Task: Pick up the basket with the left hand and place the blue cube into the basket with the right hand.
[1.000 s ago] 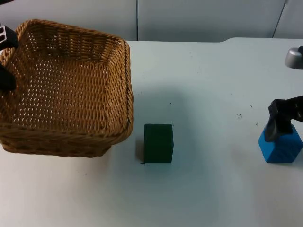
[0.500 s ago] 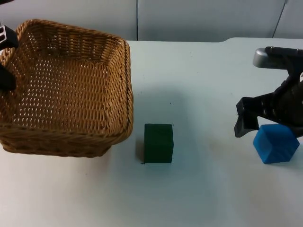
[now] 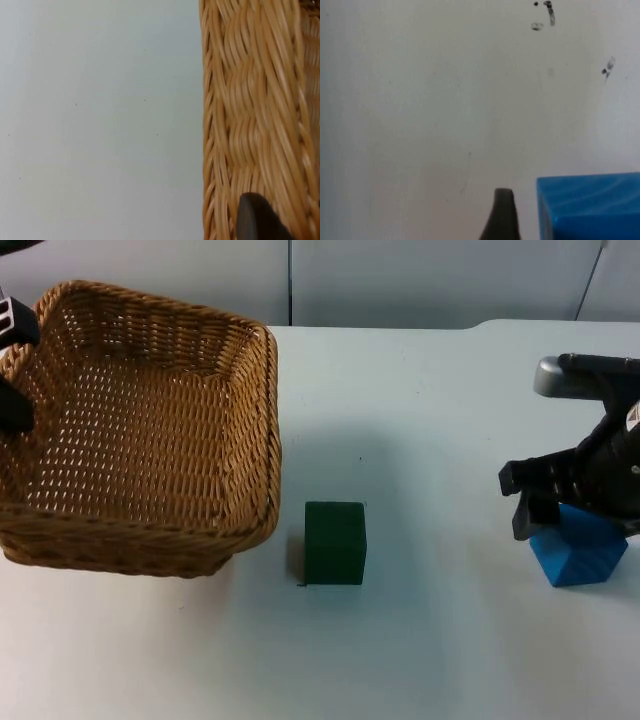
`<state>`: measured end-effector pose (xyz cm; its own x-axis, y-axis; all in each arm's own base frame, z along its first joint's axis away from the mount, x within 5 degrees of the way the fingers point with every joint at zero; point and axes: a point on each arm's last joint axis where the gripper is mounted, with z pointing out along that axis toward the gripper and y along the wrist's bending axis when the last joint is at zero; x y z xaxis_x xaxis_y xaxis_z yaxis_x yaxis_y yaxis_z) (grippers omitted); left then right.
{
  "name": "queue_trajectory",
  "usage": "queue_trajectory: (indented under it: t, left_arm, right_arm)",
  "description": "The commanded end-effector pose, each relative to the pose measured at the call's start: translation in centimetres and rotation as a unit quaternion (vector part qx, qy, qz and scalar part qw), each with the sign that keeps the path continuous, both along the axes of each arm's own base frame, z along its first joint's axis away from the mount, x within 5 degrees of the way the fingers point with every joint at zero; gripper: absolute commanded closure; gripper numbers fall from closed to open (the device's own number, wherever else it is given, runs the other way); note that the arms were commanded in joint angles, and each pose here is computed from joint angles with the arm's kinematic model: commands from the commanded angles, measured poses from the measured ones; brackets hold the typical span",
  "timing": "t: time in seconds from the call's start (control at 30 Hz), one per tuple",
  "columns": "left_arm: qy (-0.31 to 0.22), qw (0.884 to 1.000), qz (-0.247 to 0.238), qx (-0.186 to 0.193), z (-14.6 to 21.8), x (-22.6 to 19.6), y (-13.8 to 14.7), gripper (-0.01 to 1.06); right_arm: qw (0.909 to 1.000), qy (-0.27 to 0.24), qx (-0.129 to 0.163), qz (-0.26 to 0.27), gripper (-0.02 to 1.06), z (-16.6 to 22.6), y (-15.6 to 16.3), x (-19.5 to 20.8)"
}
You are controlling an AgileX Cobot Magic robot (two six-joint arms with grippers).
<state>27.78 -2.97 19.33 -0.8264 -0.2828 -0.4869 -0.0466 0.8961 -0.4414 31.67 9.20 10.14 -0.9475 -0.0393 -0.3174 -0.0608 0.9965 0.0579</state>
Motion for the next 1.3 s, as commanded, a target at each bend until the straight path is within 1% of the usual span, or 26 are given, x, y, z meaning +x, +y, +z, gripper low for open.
queue_trajectory:
  t: [0.0,0.03,0.07,0.1,0.17,0.2,0.27,0.3,0.4,0.53,0.63,0.67,0.73,0.8,0.83,0.87,0.93,1.0,1.03,1.13,1.17,1.2,1.23,1.27]
  left_arm:
    - [-0.005,1.000,0.003,-0.009,0.4,-0.1,-0.1,1.05]
    - [-0.005,1.000,0.003,-0.009,0.4,-0.1,-0.1,1.05]
    - [-0.005,1.000,0.003,-0.009,0.4,-0.1,-0.1,1.05]
    - [-0.005,1.000,0.003,-0.009,0.4,-0.1,-0.1,1.05]
    - [-0.005,1.000,0.003,-0.009,0.4,-0.1,-0.1,1.05]
    - [-0.005,1.000,0.003,-0.009,0.4,-0.1,-0.1,1.05]
    - [-0.004,1.000,0.003,-0.010,0.4,-0.1,-0.1,1.05]
    - [-0.004,1.000,0.003,-0.010,0.4,-0.1,-0.1,1.05]
    - [-0.004,1.000,0.003,-0.010,0.4,-0.1,-0.1,1.05]
    - [-0.004,1.000,0.003,-0.011,0.4,-0.1,-0.1,1.05]
    - [-0.003,1.000,0.003,-0.012,0.4,-0.1,-0.1,1.05]
    - [-0.003,1.000,0.003,-0.012,0.4,-0.1,-0.1,1.05]
    - [-0.003,1.000,0.003,-0.012,0.4,-0.1,-0.1,1.05]
    - [-0.003,1.000,0.003,-0.015,0.4,-0.1,-0.1,1.05]
    - [-0.003,1.000,0.004,-0.015,0.4,-0.1,-0.1,1.05]
    - [-0.003,1.000,0.004,-0.015,0.4,-0.1,-0.1,1.05]
    - [-0.003,1.000,0.006,-0.017,0.4,-0.1,-0.2,1.05]
    - [-0.002,1.000,0.008,-0.021,0.5,-0.1,-0.2,1.05]
    - [-0.002,1.000,0.008,-0.021,0.5,-0.1,-0.2,1.05]
    - [-0.002,1.000,0.010,-0.025,0.5,-0.1,-0.2,1.05]
    - [-0.002,1.000,0.010,-0.025,0.5,-0.1,-0.2,1.05]
    - [-0.002,1.000,0.010,-0.025,0.5,-0.1,-0.2,1.05]
    - [-0.002,1.000,0.010,-0.025,0.5,-0.1,-0.2,1.05]
    - [-0.002,1.000,0.010,-0.026,0.5,-0.1,-0.2,1.05]
  right_arm:
    - [1.0000,-0.003,-0.003,0.000,0.47,0.0,0.1,0.2]
    - [1.0000,-0.003,-0.003,0.000,0.47,0.0,0.1,0.2]
    - [1.0000,-0.003,-0.003,0.000,0.52,0.0,0.1,0.2]
    - [1.0000,-0.004,-0.003,0.000,0.59,0.0,0.1,0.2]
    - [1.0000,-0.004,-0.003,0.000,0.76,0.0,0.1,0.2]
    - [1.0000,-0.004,-0.003,0.000,0.76,0.0,0.1,0.2]
    - [0.9999,-0.006,-0.008,0.008,1.01,0.1,0.0,0.2]
    - [0.9999,-0.007,-0.008,0.008,1.05,0.2,0.0,0.2]
    - [0.9999,-0.011,-0.007,0.007,1.05,0.6,0.0,0.2]
    - [0.9997,-0.024,-0.004,0.006,1.05,2.2,0.0,0.1]
    - [0.9982,-0.059,0.005,0.007,1.05,5.0,-0.1,-0.2]
    - [0.9982,-0.059,0.005,0.007,1.05,5.0,-0.1,-0.2]
    - [0.9957,-0.092,0.014,0.007,1.05,7.5,-0.2,-0.5]
    - [0.9904,-0.136,0.026,0.007,1.05,10.4,-0.4,-1.1]
    - [0.9850,-0.169,0.035,0.007,1.05,12.8,-0.6,-1.6]
    - [0.9850,-0.169,0.035,0.007,1.05,12.8,-0.6,-1.6]
    - [0.9774,-0.206,0.043,0.017,1.05,15.6,-0.5,-2.3]
    - [0.9669,-0.247,0.056,0.030,1.05,18.5,0.0,-3.1]
    - [0.9669,-0.247,0.056,0.030,1.05,18.5,0.0,-3.1]
    - [0.9516,-0.290,0.079,0.064,1.05,21.5,2.0,-4.0]
    - [0.9516,-0.290,0.079,0.064,1.05,21.5,2.0,-4.0]
    - [0.9461,-0.302,0.087,0.080,1.05,22.5,2.9,-4.1]
    - [0.9394,-0.312,0.095,0.107,1.05,23.2,4.4,-4.4]
    - [0.9349,-0.318,0.102,0.121,1.05,23.7,5.4,-4.5]
